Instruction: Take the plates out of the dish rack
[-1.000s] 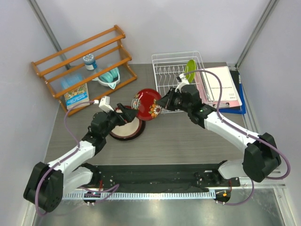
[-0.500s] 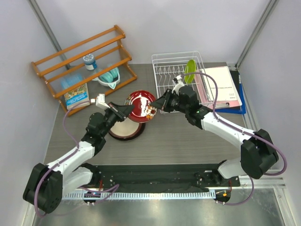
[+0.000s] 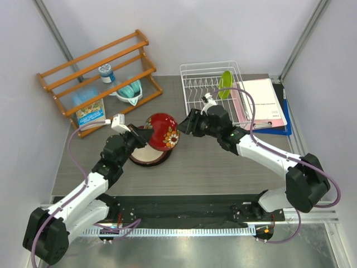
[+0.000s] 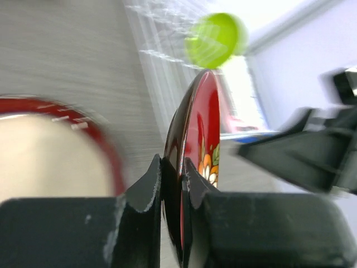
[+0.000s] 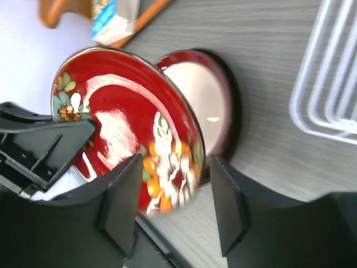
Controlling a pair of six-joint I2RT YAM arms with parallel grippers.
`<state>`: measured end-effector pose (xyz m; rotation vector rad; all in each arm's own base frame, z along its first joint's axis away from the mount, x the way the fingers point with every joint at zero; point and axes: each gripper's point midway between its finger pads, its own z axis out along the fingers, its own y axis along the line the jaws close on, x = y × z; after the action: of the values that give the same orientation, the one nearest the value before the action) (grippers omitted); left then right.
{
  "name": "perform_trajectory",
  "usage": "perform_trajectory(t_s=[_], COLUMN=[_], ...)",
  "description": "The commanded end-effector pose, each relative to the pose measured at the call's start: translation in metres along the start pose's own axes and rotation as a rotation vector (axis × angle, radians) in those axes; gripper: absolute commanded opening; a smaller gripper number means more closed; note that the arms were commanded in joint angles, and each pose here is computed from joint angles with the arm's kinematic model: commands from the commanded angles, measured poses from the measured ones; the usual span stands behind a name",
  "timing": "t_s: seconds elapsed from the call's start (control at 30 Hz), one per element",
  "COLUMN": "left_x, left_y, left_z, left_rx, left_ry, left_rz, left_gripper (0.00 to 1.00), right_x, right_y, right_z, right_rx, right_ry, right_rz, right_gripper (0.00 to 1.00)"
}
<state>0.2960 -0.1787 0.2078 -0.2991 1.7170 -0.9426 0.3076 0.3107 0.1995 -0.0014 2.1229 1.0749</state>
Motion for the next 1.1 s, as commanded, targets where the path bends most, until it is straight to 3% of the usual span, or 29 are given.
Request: perform_trajectory(t_s=[0.0, 0.17, 0.63, 0.67, 0.7, 0.9, 1.07], left_x=[-0.013, -0.014, 0.004, 0.006, 0.008, 0.014, 0.018], left_y=[0.06, 0.082, 0.104, 0.108, 0.11, 0.119, 0.125], left_z=[-0.015, -0.024, -0.017, -0.018, -0.018, -0.019, -0.021], left_rx=[-0.295, -0.4, -0.444, -0.456, -0.461, -0.489, -0.508], left_ry=[-0.036, -0.047, -0.019, -0.018, -0.012, 0.0, 0.014], left_rz=[0.182, 0.208, 0.214, 0.207, 0.209, 0.215, 0.221], left_gripper=[0.0, 0.0, 0.0, 0.05, 0.2, 0.48, 0.52], right_x=[-0.047, -0.054, -0.054, -0.057, -0.064, -0.09, -0.115], right_y=[0.01, 0.005, -0.008, -0.005, -0.014, -0.026, -0.045], right_z=[-0.022, -0.032, -0.037, -0.038, -0.041, -0.054, -0.065], right_rx=[0.042, 0.073, 0.126, 0.125, 0.179, 0.245, 0.301], right_ry=[-0.161, -0.188, -0.169, -0.171, -0.193, -0.231, -0.265], right_rz=[-0.102, -0.125, -0.148, -0.158, -0.171, -0.199, -0.197], right_gripper=[0.6, 0.61, 0.62, 0.62, 0.62, 0.63, 0.63])
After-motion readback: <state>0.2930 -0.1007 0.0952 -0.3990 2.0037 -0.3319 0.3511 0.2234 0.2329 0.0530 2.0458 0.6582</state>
